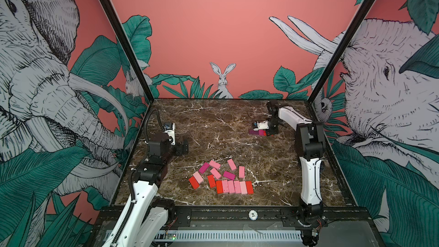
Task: Assemble the letter t with building blocks
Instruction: Assemble the building block at the center of the board, then pick up the building block from the center of the board.
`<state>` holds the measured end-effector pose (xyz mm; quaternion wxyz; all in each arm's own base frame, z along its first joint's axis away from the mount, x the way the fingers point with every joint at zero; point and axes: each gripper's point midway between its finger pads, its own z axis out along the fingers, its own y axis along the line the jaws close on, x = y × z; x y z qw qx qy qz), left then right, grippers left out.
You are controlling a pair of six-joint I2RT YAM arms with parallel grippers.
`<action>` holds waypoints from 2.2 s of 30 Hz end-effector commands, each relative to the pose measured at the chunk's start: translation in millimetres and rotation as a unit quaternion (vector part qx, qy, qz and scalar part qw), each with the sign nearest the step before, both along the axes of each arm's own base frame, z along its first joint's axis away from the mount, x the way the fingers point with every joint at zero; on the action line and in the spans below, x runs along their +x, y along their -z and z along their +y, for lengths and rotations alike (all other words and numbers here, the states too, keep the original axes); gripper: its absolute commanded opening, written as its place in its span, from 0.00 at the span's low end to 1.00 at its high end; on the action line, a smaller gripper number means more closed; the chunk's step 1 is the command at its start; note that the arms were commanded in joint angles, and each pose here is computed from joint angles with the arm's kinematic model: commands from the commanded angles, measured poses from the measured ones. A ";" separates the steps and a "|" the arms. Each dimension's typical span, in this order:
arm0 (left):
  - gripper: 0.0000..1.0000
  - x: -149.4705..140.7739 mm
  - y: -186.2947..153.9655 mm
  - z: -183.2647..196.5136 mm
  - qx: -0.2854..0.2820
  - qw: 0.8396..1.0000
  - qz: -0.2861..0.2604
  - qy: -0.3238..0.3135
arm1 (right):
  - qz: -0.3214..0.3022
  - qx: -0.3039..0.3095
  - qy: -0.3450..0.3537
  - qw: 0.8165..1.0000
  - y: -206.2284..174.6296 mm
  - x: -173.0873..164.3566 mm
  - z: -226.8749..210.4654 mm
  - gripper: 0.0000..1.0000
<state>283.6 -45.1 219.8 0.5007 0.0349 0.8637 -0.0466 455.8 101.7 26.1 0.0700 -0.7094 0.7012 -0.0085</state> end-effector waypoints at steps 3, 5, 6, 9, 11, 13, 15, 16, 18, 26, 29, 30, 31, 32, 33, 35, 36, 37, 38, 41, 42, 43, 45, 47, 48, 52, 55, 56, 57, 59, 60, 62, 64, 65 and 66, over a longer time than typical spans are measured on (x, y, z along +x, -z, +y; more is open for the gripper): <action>0.99 -1.6 -1.0 1.7 0.004 1.000 -0.002 -0.002 | 0.029 0.007 0.004 1.000 7.3 -9.9 3.6 0.34; 0.99 -1.9 -0.6 1.6 0.003 1.000 -0.001 -0.002 | 0.029 0.007 0.006 1.000 7.8 -9.7 3.8 0.39; 0.99 -1.8 -1.0 1.8 0.004 1.000 -0.002 -0.002 | 0.029 0.007 0.006 1.000 8.0 -9.4 3.7 0.42; 0.99 -2.1 -0.8 1.9 0.004 1.000 -0.001 -0.002 | 0.028 0.006 0.012 1.000 7.7 -8.0 2.8 0.50; 0.99 -2.1 -0.8 1.8 0.004 1.000 -0.001 -0.002 | 0.029 0.009 0.017 0.999 7.0 -6.9 3.0 0.54; 0.99 -2.1 -0.8 1.6 0.003 1.000 -0.001 -0.002 | 0.027 0.010 0.019 0.999 6.2 -6.0 3.6 0.56; 0.99 -2.0 -0.7 1.8 0.004 1.000 -0.001 -0.002 | 0.024 0.010 0.023 0.999 5.5 -4.0 2.9 0.57; 0.99 -2.1 -0.9 1.7 0.003 1.000 -0.002 -0.002 | 0.022 0.010 0.024 0.999 4.6 -3.0 2.4 0.58; 0.99 -2.1 -0.9 2.1 0.004 1.000 -0.002 -0.003 | 0.018 0.012 0.025 0.999 2.4 -1.7 2.0 0.58; 0.99 -1.9 1.2 1.8 0.002 1.000 0.004 -0.004 | -0.022 0.053 0.043 0.997 -34.1 11.9 10.0 0.62; 0.99 -1.4 2.5 1.6 0.001 1.000 0.010 -0.005 | -0.042 0.072 0.054 0.995 -54.6 18.1 12.9 0.64; 0.99 -1.1 2.9 1.7 0.001 1.000 0.011 -0.005 | -0.048 0.077 0.054 0.994 -61.1 18.9 14.2 0.66; 0.99 -1.0 3.2 1.5 0.000 1.000 0.011 -0.005 | -0.052 0.081 0.055 0.994 -66.7 19.1 15.1 0.66; 0.99 -1.0 3.2 1.5 0.001 1.000 0.011 -0.005 | -0.058 0.083 0.058 0.993 -72.0 19.7 15.7 0.68; 0.99 -1.1 2.4 1.4 0.001 1.000 0.010 -0.005 | -0.062 0.087 0.062 0.992 -76.8 20.2 16.3 0.69; 0.99 -1.1 3.0 1.9 0.000 1.000 0.011 -0.007 | -0.072 0.098 0.071 0.990 -88.7 20.5 18.2 0.76; 0.99 -1.2 3.4 2.2 0.001 1.000 0.012 -0.007 | -0.075 0.105 0.072 0.989 -94.6 19.0 19.7 0.78; 0.99 -1.1 3.0 2.7 0.001 1.000 0.012 -0.009 | -0.081 0.113 0.075 0.987 -101.6 18.1 21.8 0.79; 0.99 -1.2 2.8 3.4 0.002 1.000 0.012 -0.010 | -0.088 0.122 0.083 0.985 -107.8 18.8 23.8 0.82; 0.99 -1.6 3.3 4.6 0.002 1.000 0.013 -0.014 | -0.107 0.155 0.122 0.975 -132.0 20.9 29.7 0.84; 0.99 -1.3 3.7 4.6 0.001 1.000 0.014 -0.015 | -0.108 0.167 0.134 0.971 -140.7 20.4 31.7 0.83; 0.99 -1.2 3.5 5.0 0.002 1.000 0.013 -0.016 | -0.111 0.177 0.150 0.966 -148.2 20.4 33.6 0.82; 0.99 -0.9 4.6 5.6 0.003 1.000 0.016 -0.018 | -0.116 0.194 0.175 0.958 -162.0 19.0 37.7 0.82; 0.99 -0.4 4.8 6.7 0.005 1.000 0.016 -0.021 | -0.112 0.206 0.205 0.950 -170.8 14.7 40.8 0.82; 0.99 0.1 5.1 7.7 0.007 1.000 0.016 -0.023 | -0.111 0.214 0.225 0.944 -175.1 12.9 43.2 0.82; 0.99 0.4 5.2 8.7 0.008 0.999 0.017 -0.026 | -0.090 0.244 0.271 0.927 -179.3 -2.4 54.2 0.98; 0.99 0.1 5.2 8.0 0.007 1.000 0.018 -0.024 | -0.089 0.257 0.302 0.914 -180.2 -14.5 62.3 0.98; 0.99 0.6 4.9 7.9 0.007 1.000 0.017 -0.024 | -0.091 0.257 0.318 0.908 -179.8 -18.4 63.3 0.98; 0.99 0.9 4.5 8.1 0.008 1.000 0.017 -0.025 | -0.090 0.259 0.331 0.903 -182.2 -24.3 64.8 0.98; 0.99 1.6 5.3 8.1 0.008 0.999 0.018 -0.025 | -0.087 0.270 0.357 0.890 -187.0 -33.6 67.3 0.98; 0.99 2.0 6.3 8.0 0.008 0.999 0.019 -0.025 | -0.086 0.273 0.366 0.885 -187.9 -38.6 68.5 0.98; 0.99 3.0 7.5 7.8 0.008 0.999 0.020 -0.025 | -0.089 0.274 0.382 0.878 -190.9 -48.3 68.6 0.98; 0.99 3.5 8.9 7.5 0.009 0.999 0.023 -0.025 | -0.094 0.265 0.393 0.876 -191.7 -58.1 66.9 0.98; 0.99 3.8 9.1 7.3 0.009 0.999 0.023 -0.024 | -0.103 0.256 0.412 0.868 -191.4 -59.9 62.6 0.98; 0.99 4.0 8.7 7.3 0.008 0.999 0.023 -0.024 | -0.096 0.251 0.418 0.868 -189.6 -66.2 61.5 0.98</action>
